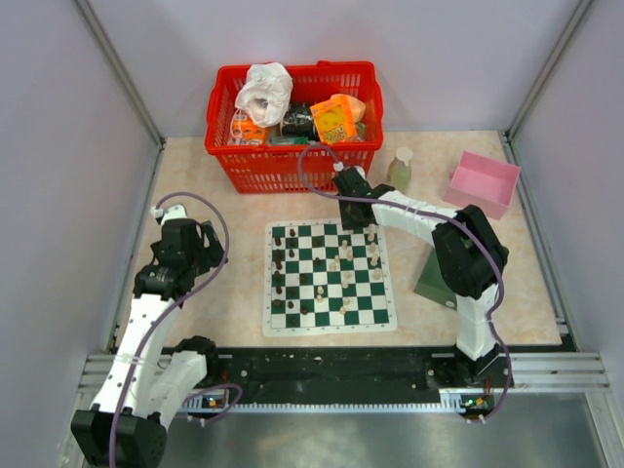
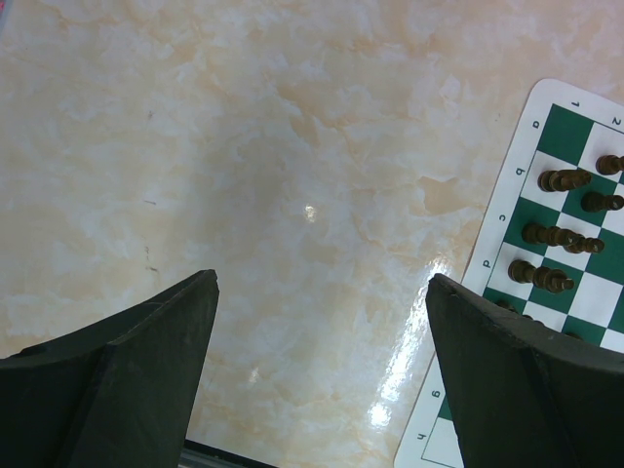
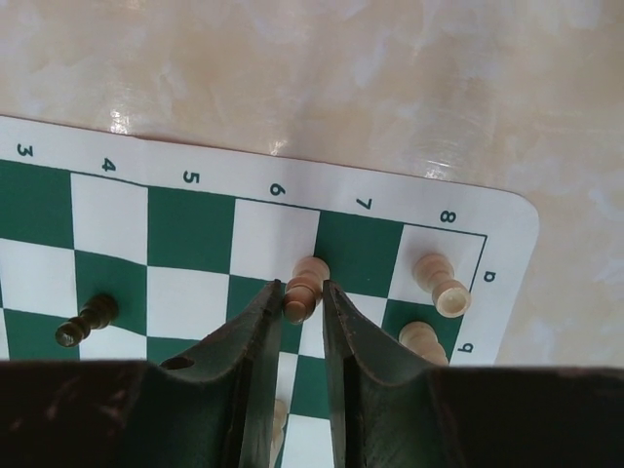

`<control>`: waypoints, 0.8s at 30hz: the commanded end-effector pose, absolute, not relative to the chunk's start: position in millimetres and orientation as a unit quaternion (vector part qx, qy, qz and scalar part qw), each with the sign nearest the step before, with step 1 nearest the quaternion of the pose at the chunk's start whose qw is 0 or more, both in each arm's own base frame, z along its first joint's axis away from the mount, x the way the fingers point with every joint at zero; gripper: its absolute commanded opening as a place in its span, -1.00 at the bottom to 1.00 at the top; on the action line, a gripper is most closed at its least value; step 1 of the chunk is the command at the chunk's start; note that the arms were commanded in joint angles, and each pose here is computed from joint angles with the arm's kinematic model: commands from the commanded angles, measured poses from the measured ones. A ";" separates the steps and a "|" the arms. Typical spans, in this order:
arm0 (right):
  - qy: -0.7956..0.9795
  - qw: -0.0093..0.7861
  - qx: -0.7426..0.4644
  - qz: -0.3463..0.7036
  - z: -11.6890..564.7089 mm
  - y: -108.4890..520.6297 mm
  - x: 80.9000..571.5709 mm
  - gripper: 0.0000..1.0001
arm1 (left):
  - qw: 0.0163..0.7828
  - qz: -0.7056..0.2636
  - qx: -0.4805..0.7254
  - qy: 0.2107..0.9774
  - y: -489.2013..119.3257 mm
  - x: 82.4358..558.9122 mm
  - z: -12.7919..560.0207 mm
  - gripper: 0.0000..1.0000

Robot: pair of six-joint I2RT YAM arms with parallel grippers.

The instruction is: Set up the chess pieces on the board

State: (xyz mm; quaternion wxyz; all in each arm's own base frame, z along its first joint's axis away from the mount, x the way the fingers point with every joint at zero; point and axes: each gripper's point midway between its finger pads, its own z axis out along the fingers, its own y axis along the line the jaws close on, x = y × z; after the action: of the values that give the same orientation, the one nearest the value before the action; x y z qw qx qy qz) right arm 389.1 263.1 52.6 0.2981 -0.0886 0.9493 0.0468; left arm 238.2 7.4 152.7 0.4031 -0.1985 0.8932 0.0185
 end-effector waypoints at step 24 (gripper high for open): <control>0.925 0.348 -0.080 0.128 153.6 250.4 345.3 -0.77 | 0.422 0.013 -0.199 0.885 6.6 245.4 159.5 0.85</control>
State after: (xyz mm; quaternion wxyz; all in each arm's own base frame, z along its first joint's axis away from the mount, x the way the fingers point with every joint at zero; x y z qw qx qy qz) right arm 369.9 256.4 103.0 0.3182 -0.0952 0.9399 0.0788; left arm 238.2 7.4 152.7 0.4031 -0.1985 0.8932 0.0185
